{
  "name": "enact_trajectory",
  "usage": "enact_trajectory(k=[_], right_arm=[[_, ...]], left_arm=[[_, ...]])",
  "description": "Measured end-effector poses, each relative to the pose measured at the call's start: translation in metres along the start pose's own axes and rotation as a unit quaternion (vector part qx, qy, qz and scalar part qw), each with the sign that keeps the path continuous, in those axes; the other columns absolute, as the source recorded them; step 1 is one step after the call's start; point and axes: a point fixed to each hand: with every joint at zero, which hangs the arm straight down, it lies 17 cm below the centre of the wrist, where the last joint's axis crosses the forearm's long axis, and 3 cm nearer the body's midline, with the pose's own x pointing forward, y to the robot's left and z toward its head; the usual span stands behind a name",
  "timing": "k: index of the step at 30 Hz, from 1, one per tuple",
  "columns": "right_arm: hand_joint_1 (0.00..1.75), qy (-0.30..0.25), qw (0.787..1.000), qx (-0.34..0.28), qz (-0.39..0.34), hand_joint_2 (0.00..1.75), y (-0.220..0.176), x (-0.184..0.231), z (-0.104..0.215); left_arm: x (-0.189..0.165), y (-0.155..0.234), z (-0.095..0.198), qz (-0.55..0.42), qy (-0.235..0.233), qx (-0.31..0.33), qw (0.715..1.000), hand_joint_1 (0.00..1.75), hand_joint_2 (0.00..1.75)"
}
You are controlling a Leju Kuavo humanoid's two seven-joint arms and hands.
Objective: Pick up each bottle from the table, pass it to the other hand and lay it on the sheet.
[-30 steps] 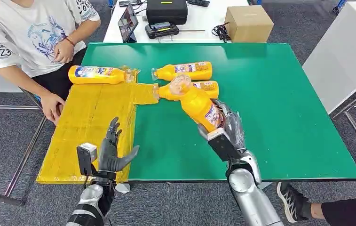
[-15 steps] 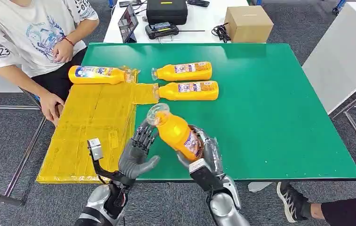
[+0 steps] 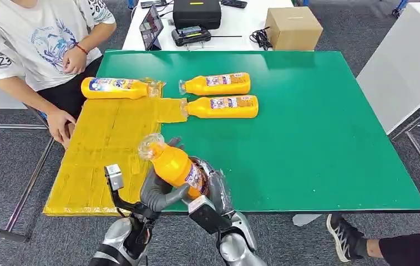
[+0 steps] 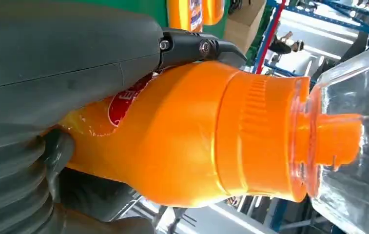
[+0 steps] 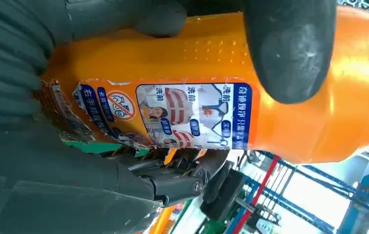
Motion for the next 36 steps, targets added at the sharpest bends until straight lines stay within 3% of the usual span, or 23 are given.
enact_trajectory(k=[8, 9, 10, 29, 30, 31, 32, 33, 36], right_arm=[[1.75, 0.005, 1.0, 0.027, -0.006, 1.75, 0.018, -0.004, -0.002], [1.75, 0.005, 0.999, 0.032, -0.005, 1.75, 0.02, -0.004, -0.003], [1.75, 0.006, 0.999, 0.038, -0.005, 1.75, 0.023, -0.005, -0.003], [1.75, 0.016, 0.996, 0.085, 0.003, 1.75, 0.049, -0.015, 0.0], [0.16, 0.018, 0.996, 0.086, 0.003, 1.75, 0.05, -0.016, 0.001], [0.0, 0.018, 0.996, 0.086, 0.004, 1.75, 0.05, -0.016, 0.0], [0.0, 0.019, 0.996, 0.09, 0.004, 1.75, 0.052, -0.017, 0.002], [0.0, 0.02, 0.996, 0.092, 0.003, 0.0, 0.054, -0.016, 0.003], [0.0, 0.019, 0.997, 0.078, -0.001, 0.0, 0.054, -0.014, 0.006]], left_arm=[[0.0, 0.007, 0.002, -0.01, -0.001, 0.005, 1.0, 0.05, 1.75], [0.001, 0.008, 0.003, -0.012, -0.004, 0.006, 1.0, 1.55, 1.75], [0.002, 0.01, 0.003, -0.013, -0.007, 0.01, 1.0, 1.75, 1.75], [0.004, 0.031, 0.011, -0.018, -0.017, 0.042, 0.999, 1.75, 1.75], [0.005, 0.033, 0.011, -0.02, -0.017, 0.044, 0.999, 1.75, 1.75], [0.005, 0.034, 0.012, -0.02, -0.018, 0.046, 0.999, 1.75, 1.75], [0.005, 0.035, 0.012, -0.022, -0.018, 0.048, 0.998, 1.75, 1.75], [0.007, 0.036, 0.011, -0.024, -0.021, 0.051, 0.998, 1.75, 1.75], [0.015, 0.037, 0.009, -0.038, -0.035, 0.059, 0.997, 1.75, 1.75]])
